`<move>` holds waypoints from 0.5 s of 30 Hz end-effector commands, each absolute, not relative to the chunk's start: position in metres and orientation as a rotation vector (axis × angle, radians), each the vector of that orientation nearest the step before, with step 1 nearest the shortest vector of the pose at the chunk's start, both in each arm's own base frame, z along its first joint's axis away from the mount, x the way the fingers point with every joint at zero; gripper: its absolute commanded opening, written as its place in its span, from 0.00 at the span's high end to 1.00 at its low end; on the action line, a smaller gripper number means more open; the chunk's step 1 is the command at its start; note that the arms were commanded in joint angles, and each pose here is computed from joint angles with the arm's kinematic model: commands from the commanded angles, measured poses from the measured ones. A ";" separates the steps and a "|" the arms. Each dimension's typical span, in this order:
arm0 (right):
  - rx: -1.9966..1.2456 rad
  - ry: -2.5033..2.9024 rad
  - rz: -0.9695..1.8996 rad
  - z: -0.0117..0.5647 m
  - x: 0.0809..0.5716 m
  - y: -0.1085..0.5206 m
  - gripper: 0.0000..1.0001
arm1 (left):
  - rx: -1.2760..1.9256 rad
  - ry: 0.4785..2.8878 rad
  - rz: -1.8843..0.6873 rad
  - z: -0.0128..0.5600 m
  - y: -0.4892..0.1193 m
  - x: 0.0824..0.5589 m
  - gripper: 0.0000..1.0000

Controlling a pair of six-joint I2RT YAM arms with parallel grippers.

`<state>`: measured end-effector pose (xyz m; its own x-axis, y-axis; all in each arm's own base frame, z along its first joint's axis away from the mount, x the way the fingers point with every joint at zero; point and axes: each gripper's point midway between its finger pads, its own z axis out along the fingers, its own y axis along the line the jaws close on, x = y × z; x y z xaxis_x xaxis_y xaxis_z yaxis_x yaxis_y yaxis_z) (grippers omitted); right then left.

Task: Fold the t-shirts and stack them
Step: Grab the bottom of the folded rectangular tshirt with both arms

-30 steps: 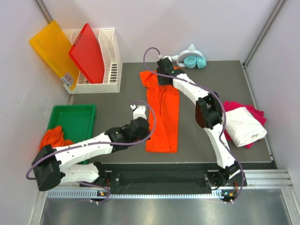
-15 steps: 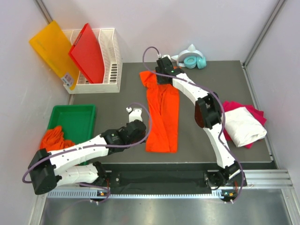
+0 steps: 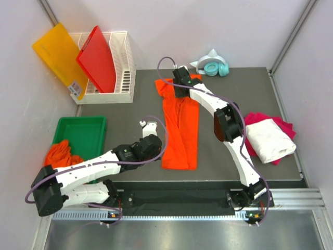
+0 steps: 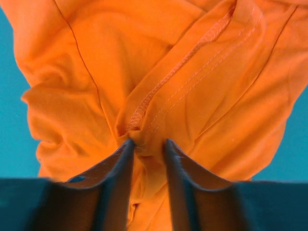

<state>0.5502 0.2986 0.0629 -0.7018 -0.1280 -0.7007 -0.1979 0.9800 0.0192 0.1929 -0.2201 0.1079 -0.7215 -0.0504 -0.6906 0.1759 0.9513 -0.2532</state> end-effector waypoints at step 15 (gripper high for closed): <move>-0.100 2.254 0.048 0.113 0.559 0.270 1.00 | 0.062 2.331 -0.409 0.108 -0.222 0.196 0.85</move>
<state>0.5497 0.2854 0.0551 -0.7078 -0.1214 -0.6959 -0.1529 0.9881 -0.0169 0.1919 -0.2194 0.1057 -0.7248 -0.0471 -0.6874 0.1762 0.9518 -0.2510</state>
